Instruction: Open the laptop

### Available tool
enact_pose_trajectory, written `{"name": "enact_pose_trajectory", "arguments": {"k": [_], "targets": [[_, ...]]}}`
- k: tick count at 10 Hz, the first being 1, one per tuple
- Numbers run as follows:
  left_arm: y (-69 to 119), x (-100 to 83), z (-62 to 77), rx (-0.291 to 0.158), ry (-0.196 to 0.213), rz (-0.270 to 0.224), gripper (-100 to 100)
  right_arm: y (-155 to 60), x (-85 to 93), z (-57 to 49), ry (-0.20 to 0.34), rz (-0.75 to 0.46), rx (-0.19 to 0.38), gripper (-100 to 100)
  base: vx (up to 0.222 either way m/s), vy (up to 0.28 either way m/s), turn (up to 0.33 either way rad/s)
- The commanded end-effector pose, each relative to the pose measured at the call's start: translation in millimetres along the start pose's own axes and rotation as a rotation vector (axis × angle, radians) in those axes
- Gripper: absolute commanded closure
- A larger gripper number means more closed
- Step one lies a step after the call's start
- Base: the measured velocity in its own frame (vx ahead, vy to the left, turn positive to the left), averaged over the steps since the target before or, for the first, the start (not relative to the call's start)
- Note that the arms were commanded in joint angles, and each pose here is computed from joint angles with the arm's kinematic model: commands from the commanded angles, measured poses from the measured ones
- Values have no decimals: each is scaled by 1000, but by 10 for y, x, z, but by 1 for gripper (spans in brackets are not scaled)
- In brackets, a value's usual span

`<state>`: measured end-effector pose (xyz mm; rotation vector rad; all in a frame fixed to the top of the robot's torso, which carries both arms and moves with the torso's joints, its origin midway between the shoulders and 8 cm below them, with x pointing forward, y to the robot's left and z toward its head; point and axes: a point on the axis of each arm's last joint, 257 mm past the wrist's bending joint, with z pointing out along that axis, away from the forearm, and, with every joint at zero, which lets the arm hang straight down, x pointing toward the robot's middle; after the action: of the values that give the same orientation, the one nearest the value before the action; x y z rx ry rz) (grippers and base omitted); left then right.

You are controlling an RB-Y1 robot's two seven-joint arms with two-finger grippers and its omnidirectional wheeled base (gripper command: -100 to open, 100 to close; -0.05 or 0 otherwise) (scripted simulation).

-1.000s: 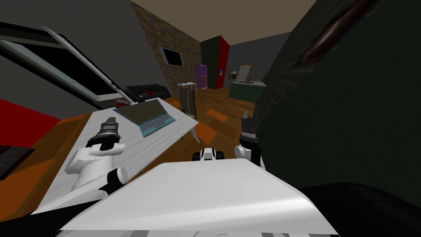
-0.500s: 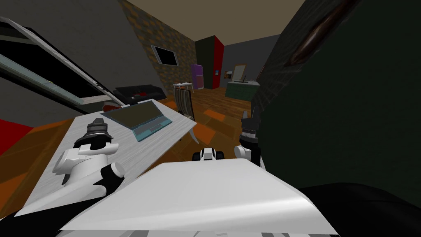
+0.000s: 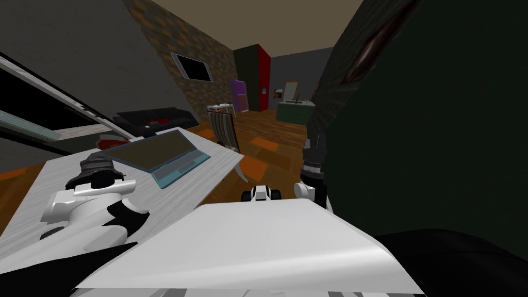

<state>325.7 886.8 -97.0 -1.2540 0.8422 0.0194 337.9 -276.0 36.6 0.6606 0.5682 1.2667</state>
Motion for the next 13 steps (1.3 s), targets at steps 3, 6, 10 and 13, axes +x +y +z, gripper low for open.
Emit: {"name": "enact_pose_trajectory", "arguments": {"k": [3, 6, 10, 13], "targets": [[228, -282, 73, -113, -63, -60, -100, 0, 0, 0, 0, 0, 0, 0, 17, 66, -140], [214, -324, 91, -120, -69, -63, -100, 0, 0, 0, 0, 0, 0, 0, 17, 66, -52], [170, -212, 40, -66, -55, -66, 100, 0, -1, -1, 0, 0, 0, 0, 44, 19, 64], [182, -32, -90, -1, -42, -75, 100, 0, 0, -1, 0, 0, 0, 0, 96, -13, 142]]}}
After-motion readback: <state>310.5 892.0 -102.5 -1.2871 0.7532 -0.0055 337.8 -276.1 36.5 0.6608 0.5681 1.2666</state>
